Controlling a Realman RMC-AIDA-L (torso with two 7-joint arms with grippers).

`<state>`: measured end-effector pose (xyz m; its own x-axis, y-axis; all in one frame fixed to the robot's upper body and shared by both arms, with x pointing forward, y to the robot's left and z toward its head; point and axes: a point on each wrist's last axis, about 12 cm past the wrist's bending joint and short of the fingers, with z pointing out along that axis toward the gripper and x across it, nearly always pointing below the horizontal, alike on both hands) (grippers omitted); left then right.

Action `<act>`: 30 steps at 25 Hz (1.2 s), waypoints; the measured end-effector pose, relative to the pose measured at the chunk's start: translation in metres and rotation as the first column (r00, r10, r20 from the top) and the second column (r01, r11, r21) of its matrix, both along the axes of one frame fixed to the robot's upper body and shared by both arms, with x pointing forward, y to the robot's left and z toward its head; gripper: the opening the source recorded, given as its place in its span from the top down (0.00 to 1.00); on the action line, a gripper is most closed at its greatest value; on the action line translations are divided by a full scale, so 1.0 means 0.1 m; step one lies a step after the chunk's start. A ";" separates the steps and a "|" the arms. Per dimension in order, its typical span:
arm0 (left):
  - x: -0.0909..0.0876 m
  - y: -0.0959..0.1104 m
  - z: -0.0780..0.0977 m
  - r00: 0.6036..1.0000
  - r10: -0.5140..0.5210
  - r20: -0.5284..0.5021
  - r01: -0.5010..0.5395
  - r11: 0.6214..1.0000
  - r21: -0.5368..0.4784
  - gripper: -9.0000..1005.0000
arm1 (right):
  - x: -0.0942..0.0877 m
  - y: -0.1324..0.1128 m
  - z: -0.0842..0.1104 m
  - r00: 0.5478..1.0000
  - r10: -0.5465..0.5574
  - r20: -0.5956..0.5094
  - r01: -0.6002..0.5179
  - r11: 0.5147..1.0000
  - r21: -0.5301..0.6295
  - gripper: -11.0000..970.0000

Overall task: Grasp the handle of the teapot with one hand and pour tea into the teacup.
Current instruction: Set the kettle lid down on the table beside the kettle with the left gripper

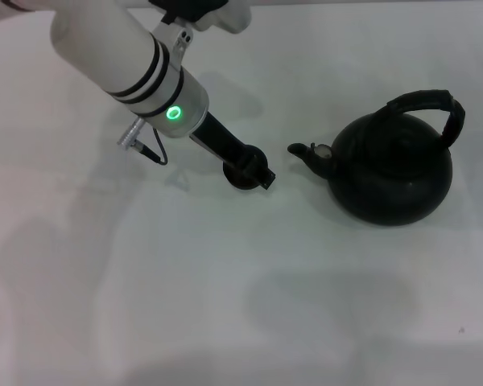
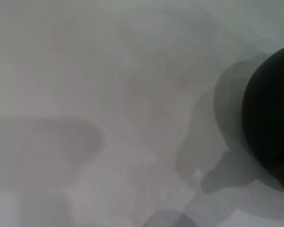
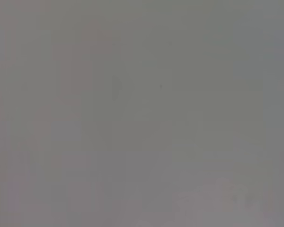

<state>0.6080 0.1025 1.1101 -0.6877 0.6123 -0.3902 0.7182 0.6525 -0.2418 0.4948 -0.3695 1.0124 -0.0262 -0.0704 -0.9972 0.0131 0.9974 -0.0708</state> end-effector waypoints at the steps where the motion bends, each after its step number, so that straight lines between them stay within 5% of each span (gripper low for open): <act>1: 0.00 0.00 0.00 1.000 0.001 0.002 -0.001 1.000 0.000 0.29 | 0.00 0.00 0.00 1.000 0.000 0.000 0.000 1.000 0.000 0.19; 30: -0.02 0.01 -0.08 1.000 0.009 -0.003 -0.009 1.000 0.016 0.29 | 0.00 0.01 0.00 1.000 0.001 -0.001 -0.001 1.000 0.003 0.19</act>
<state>0.6063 0.1034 1.1016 -0.6942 0.6124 -0.3783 0.7117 0.6626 -0.2333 0.4950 -0.3684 1.0120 -0.0273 -0.0679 -0.9973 0.0120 0.9976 -0.0682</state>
